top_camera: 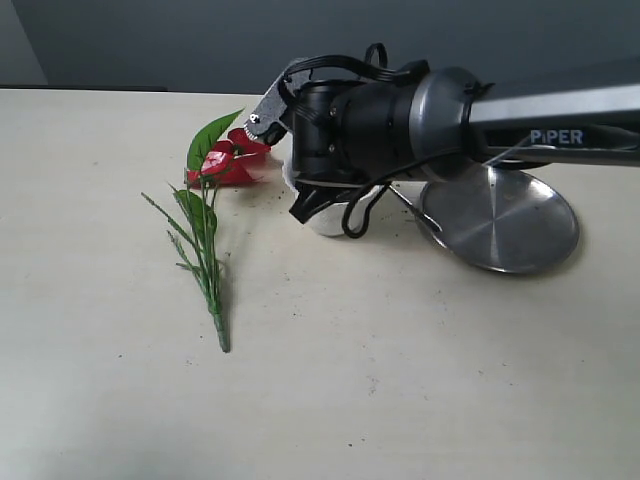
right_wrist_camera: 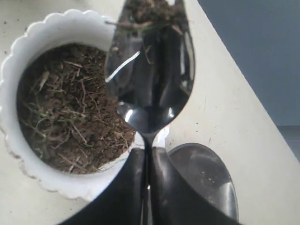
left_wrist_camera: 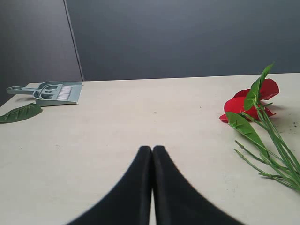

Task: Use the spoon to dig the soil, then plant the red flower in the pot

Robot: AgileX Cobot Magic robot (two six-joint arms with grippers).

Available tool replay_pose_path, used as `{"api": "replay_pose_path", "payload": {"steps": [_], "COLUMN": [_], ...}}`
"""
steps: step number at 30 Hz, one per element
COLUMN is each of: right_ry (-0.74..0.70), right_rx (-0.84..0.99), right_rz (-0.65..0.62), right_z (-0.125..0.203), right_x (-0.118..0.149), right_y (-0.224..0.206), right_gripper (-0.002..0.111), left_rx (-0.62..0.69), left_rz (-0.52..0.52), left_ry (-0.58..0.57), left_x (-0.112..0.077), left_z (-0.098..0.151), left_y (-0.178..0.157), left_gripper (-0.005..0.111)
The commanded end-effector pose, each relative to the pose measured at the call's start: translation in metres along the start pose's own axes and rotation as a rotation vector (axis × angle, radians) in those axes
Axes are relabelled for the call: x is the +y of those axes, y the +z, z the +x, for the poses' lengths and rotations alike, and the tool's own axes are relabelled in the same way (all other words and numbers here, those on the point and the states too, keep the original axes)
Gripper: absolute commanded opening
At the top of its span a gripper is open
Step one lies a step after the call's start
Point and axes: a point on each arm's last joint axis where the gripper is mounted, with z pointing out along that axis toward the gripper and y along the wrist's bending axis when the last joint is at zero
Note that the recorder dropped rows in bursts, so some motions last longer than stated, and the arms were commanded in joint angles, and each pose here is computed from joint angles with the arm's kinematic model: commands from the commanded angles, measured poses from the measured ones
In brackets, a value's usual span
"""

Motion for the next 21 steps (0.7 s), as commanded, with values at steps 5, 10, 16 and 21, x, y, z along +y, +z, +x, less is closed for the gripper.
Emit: {"api": "replay_pose_path", "payload": {"steps": [5,10,16,21], "right_ry": [0.227,0.322,0.554,0.516], "right_rx": [-0.097,-0.145,-0.029,-0.073], "right_rz": [-0.029,-0.051,-0.167,-0.265], "right_z": [-0.01,-0.014,0.001,-0.005], "right_x": [-0.016,-0.026,-0.047,-0.038], "right_y": [-0.018,-0.026,-0.002,-0.005], "right_gripper": [-0.001,-0.001,-0.001,-0.001], "left_rx": [0.002,0.002,0.002,0.002], "left_rz": [0.0,0.0,0.0,0.0], "left_ry": [-0.004,-0.004,-0.004,-0.004], "left_x": [0.0,0.0,0.0,0.0], "left_z": [0.002,0.002,0.002,0.002], "left_y": [0.0,0.0,0.0,0.0], "left_gripper": [0.0,0.0,0.0,0.0]}}
